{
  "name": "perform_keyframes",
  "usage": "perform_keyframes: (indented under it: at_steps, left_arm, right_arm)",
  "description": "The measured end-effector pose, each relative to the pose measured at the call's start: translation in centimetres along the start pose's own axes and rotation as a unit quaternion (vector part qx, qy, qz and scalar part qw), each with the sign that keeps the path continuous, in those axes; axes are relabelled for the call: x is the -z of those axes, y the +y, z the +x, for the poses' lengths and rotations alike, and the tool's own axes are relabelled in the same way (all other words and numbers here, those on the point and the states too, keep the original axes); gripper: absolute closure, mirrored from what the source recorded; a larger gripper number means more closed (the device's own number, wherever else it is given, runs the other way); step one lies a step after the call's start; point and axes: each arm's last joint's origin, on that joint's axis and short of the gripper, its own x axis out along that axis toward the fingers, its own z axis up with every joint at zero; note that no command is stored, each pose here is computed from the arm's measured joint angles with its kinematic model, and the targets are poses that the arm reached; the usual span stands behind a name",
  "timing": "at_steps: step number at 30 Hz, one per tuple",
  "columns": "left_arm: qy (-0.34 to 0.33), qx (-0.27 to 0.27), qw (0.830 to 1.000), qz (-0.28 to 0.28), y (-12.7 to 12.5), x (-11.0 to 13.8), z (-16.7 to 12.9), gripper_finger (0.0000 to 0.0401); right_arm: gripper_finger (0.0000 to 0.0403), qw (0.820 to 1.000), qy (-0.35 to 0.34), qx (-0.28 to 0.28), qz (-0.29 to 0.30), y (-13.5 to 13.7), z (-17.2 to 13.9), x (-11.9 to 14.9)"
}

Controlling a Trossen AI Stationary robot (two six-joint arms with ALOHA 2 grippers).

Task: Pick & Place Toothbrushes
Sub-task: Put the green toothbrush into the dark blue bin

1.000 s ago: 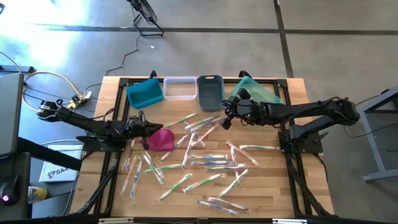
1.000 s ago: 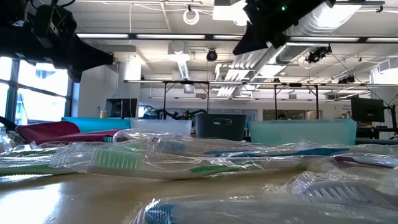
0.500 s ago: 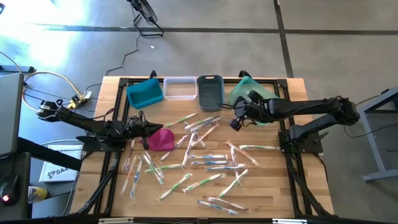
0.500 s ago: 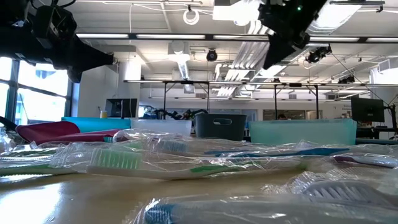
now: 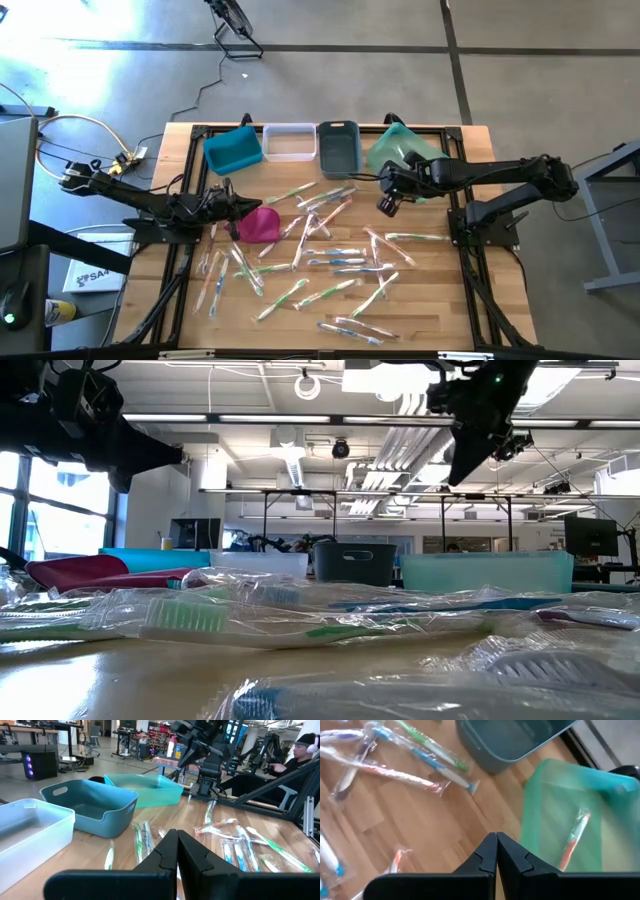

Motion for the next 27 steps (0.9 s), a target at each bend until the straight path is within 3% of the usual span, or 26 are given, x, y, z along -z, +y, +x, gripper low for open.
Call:
perform_keyframes:
  at_steps: [11, 27]
  left_arm:
    - [0.0, 0.0, 1.0, 0.0, 0.0, 0.0, 0.0, 0.0401]
    - [0.0, 0.0, 1.0, 0.0, 0.0, 0.0, 0.0, 0.0401]
  right_arm:
    - [0.04, 0.999, 0.045, -0.025, -0.012, 0.0, 0.0, 0.7]
    - [0.04, 0.997, 0.074, -0.012, -0.023, -0.3, 0.0, 1.3]
